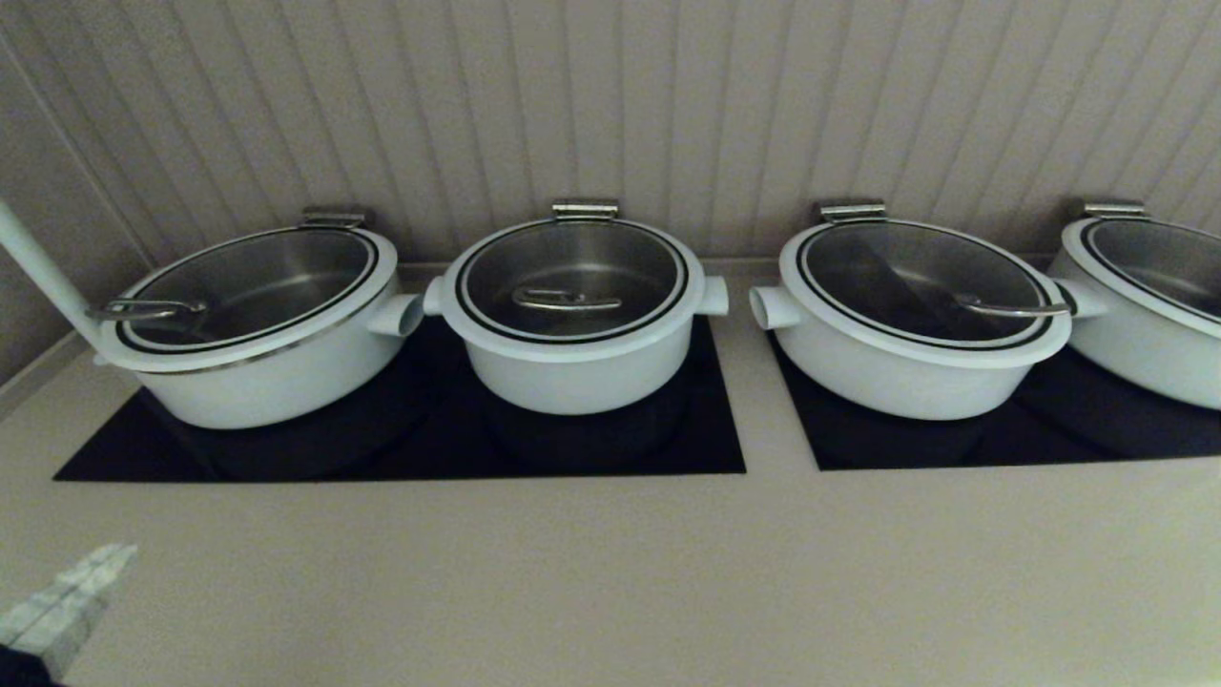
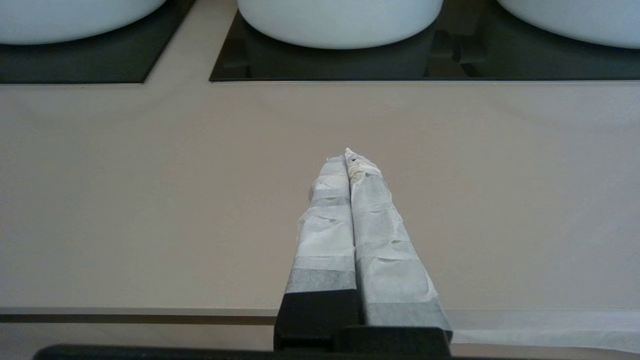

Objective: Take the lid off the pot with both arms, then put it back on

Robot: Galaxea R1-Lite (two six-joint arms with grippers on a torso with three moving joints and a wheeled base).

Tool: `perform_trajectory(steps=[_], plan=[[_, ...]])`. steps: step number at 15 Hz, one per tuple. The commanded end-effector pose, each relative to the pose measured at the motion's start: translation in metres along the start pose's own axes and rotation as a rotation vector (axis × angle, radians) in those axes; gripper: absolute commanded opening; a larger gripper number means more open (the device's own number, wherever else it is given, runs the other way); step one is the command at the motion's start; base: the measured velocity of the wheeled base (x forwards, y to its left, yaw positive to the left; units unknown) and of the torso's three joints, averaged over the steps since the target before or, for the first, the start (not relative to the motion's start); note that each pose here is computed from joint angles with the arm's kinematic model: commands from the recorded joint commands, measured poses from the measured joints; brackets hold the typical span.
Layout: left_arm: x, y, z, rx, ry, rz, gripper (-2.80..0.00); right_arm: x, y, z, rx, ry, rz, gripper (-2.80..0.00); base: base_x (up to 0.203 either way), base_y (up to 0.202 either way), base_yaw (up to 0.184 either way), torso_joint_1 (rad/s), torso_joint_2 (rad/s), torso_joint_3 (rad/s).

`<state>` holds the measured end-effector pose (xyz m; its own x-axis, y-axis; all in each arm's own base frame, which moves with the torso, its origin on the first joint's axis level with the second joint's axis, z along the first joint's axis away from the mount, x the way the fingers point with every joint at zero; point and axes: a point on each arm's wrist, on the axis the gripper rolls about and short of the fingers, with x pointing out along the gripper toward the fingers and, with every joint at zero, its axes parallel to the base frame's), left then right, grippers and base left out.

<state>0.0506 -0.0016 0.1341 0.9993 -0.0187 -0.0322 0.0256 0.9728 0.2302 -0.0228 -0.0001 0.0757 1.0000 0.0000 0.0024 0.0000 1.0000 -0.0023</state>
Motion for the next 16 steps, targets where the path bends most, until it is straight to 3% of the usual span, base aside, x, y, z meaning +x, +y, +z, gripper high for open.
perform_trajectory(steps=[1, 3, 5, 10, 16], plan=[[-0.035, -0.003, -0.019, -0.018, -0.012, 0.037, -2.8, 0.0, 0.0, 0.0, -0.001, -0.001, 0.0, -2.8, 0.0, 0.0, 0.0, 0.0, 0.0, 0.0], [-0.048, -0.008, -0.039, -0.044, 0.084, 0.051, -2.8, 0.0, 0.0, 0.0, -0.001, -0.001, 0.0, -2.8, 0.0, 0.0, 0.0, 0.0, 0.0, 0.0], [-0.054, -0.011, -0.049, -0.079, 0.115, 0.048, -2.8, 0.0, 0.0, 0.0, -0.001, -0.001, 0.0, -2.8, 0.0, 0.0, 0.0, 0.0, 0.0, 0.0], [-0.072, -0.015, -0.06, -0.086, -0.01, -0.003, -2.8, 0.0, 0.0, 0.0, -0.001, -0.001, 0.0, -2.8, 0.0, 0.0, 0.0, 0.0, 0.0, 0.0], [-0.072, -0.015, -0.06, -0.098, -0.011, -0.011, -2.8, 0.0, 0.0, 0.0, -0.001, -0.001, 0.0, -2.8, 0.0, 0.0, 0.0, 0.0, 0.0, 0.0]])
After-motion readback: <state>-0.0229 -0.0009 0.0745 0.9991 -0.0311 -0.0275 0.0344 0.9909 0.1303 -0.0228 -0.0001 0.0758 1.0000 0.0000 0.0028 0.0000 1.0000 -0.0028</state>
